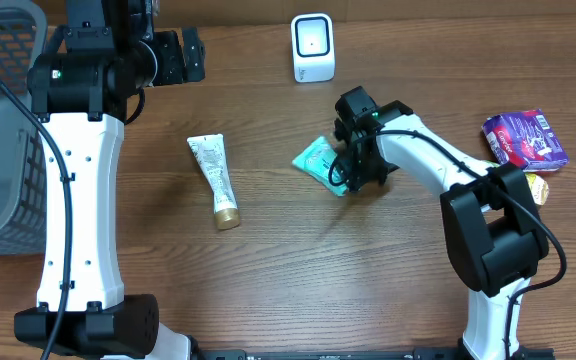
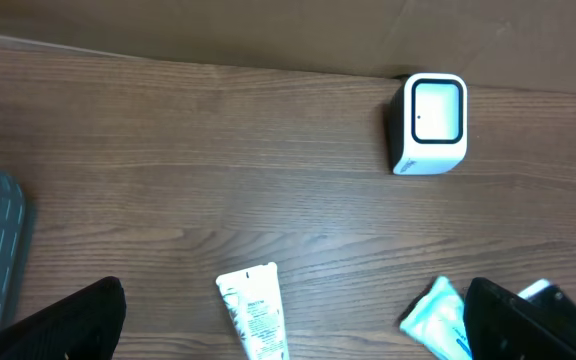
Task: Scan the item barcode
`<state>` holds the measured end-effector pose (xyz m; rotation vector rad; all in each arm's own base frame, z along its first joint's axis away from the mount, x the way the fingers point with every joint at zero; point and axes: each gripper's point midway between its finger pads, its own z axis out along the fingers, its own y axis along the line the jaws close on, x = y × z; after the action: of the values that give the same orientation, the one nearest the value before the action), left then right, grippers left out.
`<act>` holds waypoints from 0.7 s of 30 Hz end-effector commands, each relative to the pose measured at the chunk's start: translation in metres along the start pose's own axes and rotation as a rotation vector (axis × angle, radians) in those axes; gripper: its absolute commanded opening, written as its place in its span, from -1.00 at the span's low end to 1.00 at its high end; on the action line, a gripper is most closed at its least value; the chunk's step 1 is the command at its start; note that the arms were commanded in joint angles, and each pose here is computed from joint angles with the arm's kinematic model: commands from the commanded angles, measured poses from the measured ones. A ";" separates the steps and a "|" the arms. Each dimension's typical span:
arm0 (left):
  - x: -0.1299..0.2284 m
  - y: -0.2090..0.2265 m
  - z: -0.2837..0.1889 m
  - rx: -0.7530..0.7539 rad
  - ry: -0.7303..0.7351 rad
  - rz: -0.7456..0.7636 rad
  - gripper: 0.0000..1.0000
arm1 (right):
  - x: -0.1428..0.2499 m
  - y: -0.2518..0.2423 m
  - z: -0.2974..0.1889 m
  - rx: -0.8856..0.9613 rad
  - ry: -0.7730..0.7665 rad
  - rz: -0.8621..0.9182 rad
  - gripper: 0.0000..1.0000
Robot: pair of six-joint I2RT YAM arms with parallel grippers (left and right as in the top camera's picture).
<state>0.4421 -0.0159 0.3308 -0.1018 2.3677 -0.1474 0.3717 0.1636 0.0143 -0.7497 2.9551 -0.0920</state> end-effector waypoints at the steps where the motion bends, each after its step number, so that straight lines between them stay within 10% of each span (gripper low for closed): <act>1: -0.003 0.000 0.000 -0.002 -0.005 0.020 1.00 | -0.025 -0.029 -0.032 0.127 -0.085 0.012 0.50; 16: -0.003 0.000 0.000 -0.002 -0.005 0.020 1.00 | -0.084 0.062 -0.081 -0.461 -0.200 0.490 0.54; 21: -0.003 0.000 0.000 -0.002 -0.005 0.020 1.00 | -0.095 0.078 -0.060 -0.388 -0.238 0.509 0.02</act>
<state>0.4421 -0.0160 0.3308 -0.1017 2.3677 -0.1478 0.4276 0.2603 0.0899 -0.1083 2.7992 0.5513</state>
